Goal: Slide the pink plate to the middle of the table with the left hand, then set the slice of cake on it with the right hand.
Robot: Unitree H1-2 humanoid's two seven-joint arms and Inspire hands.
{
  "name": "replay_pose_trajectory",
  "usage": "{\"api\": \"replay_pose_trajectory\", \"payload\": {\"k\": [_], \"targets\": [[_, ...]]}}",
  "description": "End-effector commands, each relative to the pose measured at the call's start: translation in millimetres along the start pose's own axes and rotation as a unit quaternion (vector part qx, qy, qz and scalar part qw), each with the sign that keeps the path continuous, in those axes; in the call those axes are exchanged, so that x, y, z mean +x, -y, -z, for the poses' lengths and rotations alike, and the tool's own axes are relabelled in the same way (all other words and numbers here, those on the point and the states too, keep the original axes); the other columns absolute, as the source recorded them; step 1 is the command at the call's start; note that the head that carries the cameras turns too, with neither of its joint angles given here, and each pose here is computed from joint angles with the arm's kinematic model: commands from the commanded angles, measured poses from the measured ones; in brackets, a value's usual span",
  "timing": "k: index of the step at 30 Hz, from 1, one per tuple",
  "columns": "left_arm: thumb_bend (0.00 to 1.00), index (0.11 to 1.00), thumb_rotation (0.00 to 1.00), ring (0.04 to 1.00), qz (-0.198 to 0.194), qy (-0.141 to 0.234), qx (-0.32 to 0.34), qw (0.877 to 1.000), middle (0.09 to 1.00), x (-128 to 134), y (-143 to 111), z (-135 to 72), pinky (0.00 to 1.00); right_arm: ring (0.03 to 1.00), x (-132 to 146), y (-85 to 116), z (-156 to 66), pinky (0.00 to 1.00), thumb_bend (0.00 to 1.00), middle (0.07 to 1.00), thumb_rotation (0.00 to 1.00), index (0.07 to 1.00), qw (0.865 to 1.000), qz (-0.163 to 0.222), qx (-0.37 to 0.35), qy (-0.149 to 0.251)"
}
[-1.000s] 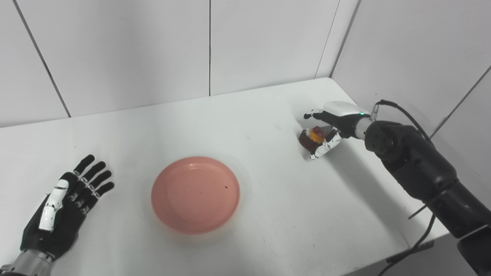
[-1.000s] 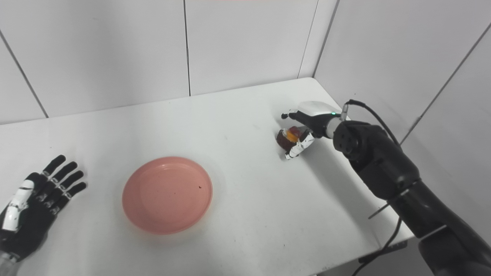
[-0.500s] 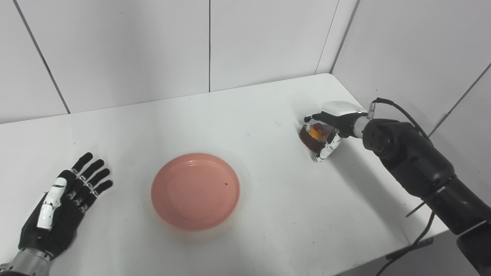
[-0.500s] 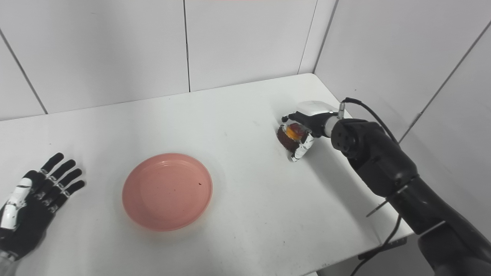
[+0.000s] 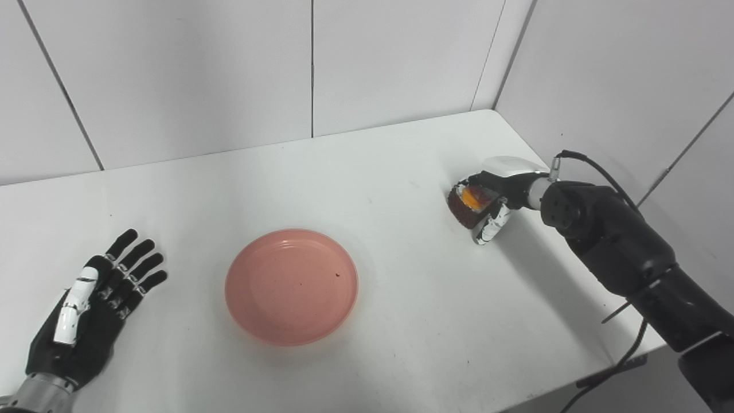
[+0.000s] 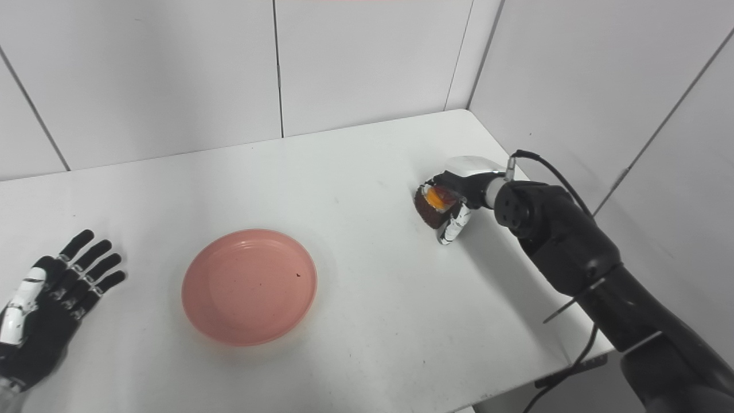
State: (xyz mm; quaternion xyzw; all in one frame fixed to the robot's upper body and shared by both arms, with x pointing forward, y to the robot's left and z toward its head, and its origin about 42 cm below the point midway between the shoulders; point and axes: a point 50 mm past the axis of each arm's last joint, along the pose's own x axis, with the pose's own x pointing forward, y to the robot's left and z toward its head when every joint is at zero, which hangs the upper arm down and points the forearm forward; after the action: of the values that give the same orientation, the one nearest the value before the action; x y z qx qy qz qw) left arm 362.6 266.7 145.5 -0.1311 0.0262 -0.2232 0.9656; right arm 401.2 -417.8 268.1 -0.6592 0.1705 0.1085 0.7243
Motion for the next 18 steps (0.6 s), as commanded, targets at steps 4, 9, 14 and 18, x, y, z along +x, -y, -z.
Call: {"api": "replay_pose_trajectory", "payload": {"k": [4,9,14,18], "targets": [[0.45,0.912,0.86,0.905,-0.030,-0.074,-0.024,0.997,0.917,-17,-9,29,0.86,0.666,-1,28,7,0.64,0.78,0.695,0.02,0.676,0.999,0.053,-0.007,0.007],[0.45,0.914,0.86,0.907,-0.029,-0.073,-0.023,0.997,0.918,-18,-10,29,0.87,0.532,5,26,12,0.49,0.53,0.530,0.05,0.497,0.998,0.066,0.011,0.005],[0.45,0.914,0.86,0.905,-0.029,-0.073,-0.024,0.997,0.919,-17,-10,29,0.86,0.490,10,21,17,0.43,0.52,0.466,0.00,0.517,0.996,0.080,0.024,0.007],[0.45,0.911,0.85,0.903,-0.030,-0.073,-0.023,0.997,0.917,-17,-10,29,0.86,0.497,12,17,18,0.43,0.52,0.473,0.00,0.507,0.995,0.090,0.034,0.012]]}}
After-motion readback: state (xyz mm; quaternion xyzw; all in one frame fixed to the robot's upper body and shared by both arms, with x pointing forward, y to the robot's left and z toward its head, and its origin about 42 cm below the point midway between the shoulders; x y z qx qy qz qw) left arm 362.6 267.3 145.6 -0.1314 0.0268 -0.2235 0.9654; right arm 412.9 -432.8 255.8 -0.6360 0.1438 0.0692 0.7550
